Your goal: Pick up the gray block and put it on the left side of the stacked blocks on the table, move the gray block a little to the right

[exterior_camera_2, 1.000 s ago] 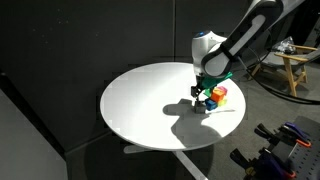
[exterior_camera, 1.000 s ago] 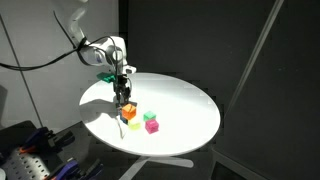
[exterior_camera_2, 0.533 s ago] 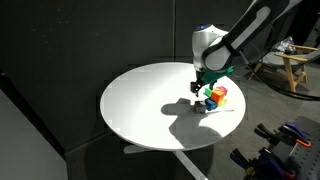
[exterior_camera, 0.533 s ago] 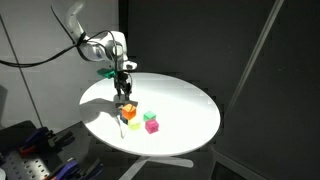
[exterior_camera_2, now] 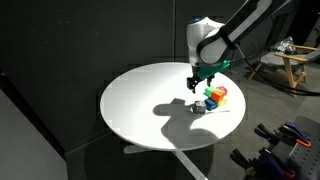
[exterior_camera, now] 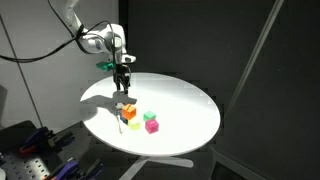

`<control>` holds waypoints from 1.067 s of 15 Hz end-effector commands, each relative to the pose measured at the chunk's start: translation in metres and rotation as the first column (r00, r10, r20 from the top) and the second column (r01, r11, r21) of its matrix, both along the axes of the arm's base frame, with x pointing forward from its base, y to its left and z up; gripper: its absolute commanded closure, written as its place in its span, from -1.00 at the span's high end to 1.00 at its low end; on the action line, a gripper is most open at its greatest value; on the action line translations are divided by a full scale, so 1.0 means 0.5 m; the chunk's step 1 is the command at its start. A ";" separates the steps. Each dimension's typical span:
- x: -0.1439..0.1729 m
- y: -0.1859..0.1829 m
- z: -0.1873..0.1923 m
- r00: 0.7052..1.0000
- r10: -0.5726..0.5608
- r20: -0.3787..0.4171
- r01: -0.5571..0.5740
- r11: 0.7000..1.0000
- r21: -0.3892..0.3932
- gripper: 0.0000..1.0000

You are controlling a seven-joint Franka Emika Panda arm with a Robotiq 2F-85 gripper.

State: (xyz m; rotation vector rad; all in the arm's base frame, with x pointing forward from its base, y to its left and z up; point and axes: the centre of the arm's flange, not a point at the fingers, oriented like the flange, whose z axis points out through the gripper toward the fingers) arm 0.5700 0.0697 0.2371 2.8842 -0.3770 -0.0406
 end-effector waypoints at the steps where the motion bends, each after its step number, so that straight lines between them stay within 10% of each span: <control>1: 0.029 0.036 0.019 1.000 -0.017 -0.012 0.018 1.000 0.008 1.00; 16: 0.054 0.086 -0.020 0.998 -0.010 0.058 0.001 0.988 0.155 1.00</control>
